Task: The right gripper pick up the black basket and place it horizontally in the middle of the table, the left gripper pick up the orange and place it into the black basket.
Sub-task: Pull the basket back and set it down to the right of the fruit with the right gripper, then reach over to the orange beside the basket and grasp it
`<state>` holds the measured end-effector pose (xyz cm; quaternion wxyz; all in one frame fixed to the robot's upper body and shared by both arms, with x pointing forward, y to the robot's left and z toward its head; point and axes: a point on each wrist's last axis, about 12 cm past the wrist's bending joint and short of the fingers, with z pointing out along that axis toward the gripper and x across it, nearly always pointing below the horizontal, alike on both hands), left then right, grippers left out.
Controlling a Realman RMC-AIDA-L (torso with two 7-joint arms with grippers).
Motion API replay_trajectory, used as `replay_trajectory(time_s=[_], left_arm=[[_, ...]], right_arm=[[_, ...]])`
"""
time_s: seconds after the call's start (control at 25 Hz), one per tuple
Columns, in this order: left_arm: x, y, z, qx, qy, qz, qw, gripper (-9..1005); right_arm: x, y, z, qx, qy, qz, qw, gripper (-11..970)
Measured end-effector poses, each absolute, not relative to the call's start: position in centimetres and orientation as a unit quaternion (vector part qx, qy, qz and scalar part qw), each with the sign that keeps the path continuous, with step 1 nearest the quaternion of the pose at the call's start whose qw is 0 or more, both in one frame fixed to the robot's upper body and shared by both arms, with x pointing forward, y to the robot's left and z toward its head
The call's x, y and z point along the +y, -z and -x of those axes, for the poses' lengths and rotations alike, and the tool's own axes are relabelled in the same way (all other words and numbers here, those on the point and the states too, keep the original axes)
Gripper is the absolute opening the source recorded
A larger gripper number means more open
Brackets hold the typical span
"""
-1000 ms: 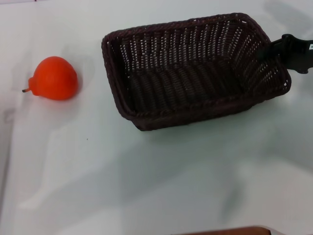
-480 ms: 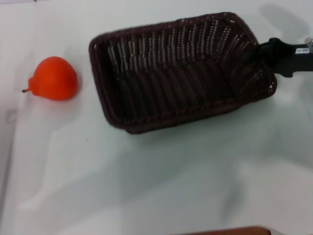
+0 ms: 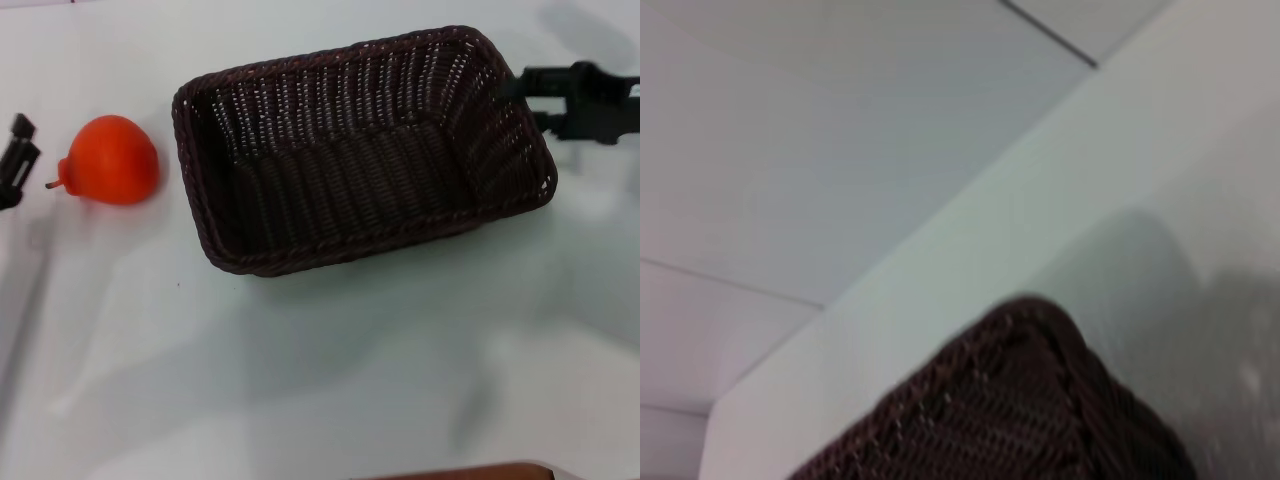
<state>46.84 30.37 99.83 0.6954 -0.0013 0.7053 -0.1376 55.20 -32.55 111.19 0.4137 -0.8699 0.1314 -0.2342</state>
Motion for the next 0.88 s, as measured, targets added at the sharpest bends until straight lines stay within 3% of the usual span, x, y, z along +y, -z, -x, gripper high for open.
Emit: replay_trajectory(time_s=[0.32, 0.84, 0.88], left_arm=[[31.0, -99.9, -49.1, 0.76, 0.204, -0.085, 0.611, 773], [29.2, -100.2, -51.6, 0.78, 0.231, -0.154, 0.56, 745], [29.2, -100.2, -51.6, 0.782, 0.229, -0.153, 0.559, 700]], right_arm=[[-36.0, -113.8, -54.0, 0.131, 0.318, 0.841, 0.416, 755], [-40.4, -115.8, -51.5, 0.139, 0.462, 0.768, 0.421, 759], [-40.6, -115.7, -51.4, 0.141, 0.47, 0.763, 0.422, 758]])
